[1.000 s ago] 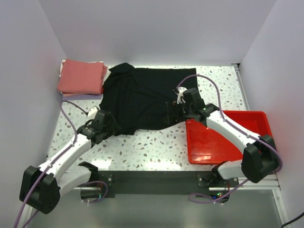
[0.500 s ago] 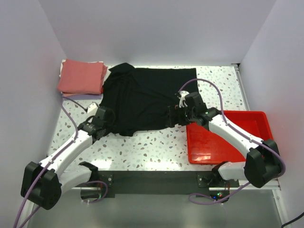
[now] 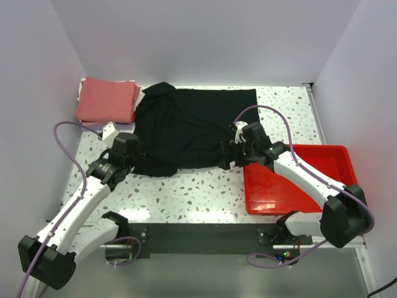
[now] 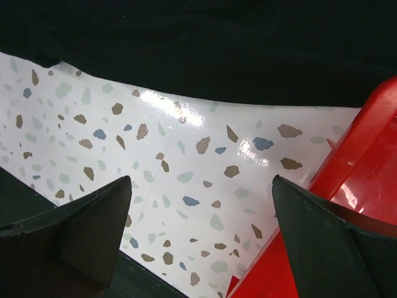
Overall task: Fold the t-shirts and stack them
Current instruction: Flatten the tshirt out
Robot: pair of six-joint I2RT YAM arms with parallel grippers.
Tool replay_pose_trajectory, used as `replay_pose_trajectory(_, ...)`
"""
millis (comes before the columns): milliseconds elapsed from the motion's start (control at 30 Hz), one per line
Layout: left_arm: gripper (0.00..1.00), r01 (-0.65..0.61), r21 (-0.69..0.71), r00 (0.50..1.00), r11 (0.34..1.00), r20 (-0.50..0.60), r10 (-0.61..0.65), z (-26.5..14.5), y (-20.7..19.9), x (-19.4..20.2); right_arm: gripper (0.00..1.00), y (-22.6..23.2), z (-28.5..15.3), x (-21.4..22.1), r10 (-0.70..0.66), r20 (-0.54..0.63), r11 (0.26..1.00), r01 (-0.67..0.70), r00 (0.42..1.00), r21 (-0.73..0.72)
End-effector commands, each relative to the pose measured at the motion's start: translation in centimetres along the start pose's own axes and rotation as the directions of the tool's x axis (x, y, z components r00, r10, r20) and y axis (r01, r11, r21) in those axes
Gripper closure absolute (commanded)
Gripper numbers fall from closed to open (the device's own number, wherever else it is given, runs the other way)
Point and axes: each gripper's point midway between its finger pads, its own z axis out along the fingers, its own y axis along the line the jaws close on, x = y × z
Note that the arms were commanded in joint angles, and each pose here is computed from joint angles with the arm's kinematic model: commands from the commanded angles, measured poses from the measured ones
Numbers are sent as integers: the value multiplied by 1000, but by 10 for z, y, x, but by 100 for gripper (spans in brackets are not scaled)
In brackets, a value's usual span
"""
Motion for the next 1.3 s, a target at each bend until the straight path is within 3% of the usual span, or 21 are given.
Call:
replay_pose_trajectory(0, 100, 18, -205, 1000, 979, 25, -13, 9, 50, 14, 1, -7, -2, -4, -17, 11, 999, 17, 1000, 40)
replay_pose_trajectory(133, 100, 20, -403, 1000, 915, -10, -26, 25, 107, 44, 1, -8, 3, -6, -15, 2, 999, 15, 1000, 48)
replay_pose_trajectory(300, 100, 30, -508, 999, 861, 6, -31, 36, 139, 44, 1, -9, 4, -9, -20, 13, 998, 19, 1000, 56)
replay_pose_trajectory(600, 100, 141, -558, 989, 818, 113, -94, 54, 160, 27, 1, -10, 28, -19, -11, -17, 998, 12, 1000, 60)
replay_pose_trajectory(800, 100, 300, -578, 954, 759, 185, -236, 61, 196, 0, 1, -5, 59, -34, -28, -55, 996, 32, 998, 80)
replay_pose_trajectory(900, 100, 354, -541, 935, 763, 215, -281, 65, 200, -11, 1, -2, 76, -36, -48, -87, 994, 57, 995, 96)
replay_pose_trajectory(1267, 100, 361, -551, 932, 752, 224, -283, 66, 209, -18, 1, -4, 134, -40, -50, -186, 988, 75, 981, 132)
